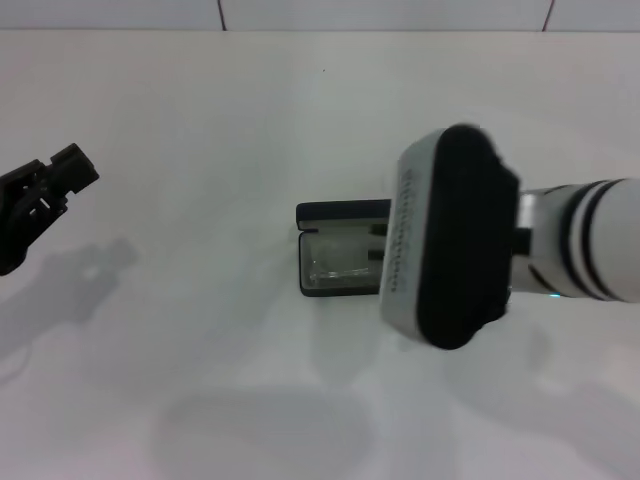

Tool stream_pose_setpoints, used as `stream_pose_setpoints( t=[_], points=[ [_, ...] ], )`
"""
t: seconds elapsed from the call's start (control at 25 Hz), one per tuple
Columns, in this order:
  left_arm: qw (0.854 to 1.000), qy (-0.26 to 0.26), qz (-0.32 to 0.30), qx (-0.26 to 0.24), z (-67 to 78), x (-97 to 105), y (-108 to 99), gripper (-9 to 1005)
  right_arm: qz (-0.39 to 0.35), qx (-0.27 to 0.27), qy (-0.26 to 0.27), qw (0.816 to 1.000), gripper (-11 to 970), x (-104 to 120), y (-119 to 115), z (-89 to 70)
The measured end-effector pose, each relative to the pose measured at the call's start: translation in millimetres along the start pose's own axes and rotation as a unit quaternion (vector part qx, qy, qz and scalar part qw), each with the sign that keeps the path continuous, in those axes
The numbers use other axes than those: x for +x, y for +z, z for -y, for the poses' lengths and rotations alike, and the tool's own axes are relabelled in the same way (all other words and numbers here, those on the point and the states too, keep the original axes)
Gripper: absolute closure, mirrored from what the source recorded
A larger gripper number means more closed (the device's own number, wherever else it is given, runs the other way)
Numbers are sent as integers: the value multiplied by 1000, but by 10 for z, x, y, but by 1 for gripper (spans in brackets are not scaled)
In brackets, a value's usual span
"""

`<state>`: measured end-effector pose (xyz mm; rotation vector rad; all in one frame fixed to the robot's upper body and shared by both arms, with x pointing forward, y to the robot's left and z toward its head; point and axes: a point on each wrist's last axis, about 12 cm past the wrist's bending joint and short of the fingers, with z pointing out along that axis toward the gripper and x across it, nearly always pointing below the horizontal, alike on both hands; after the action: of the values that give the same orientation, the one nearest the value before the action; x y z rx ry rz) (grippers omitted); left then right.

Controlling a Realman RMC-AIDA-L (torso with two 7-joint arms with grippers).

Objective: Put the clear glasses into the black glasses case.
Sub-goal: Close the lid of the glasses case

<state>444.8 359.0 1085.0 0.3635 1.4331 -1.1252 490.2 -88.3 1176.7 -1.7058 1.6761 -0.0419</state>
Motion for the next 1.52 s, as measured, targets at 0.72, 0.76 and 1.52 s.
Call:
stream_pose_setpoints(
  t=[0.72,0.76,1.52],
  points=[
    [984,11,-91,150,-82,-83,1327,830,242,-23,355,903,794,1793,-1718,600],
    [980,14,-129,150,-86,-5,1601,829,255,-13,377,890,794,1982,-1767,542],
    [960,44,-267,71,-129,511,2321,779,369,49,479,795,796,2803,-1694,2]
  ],
)
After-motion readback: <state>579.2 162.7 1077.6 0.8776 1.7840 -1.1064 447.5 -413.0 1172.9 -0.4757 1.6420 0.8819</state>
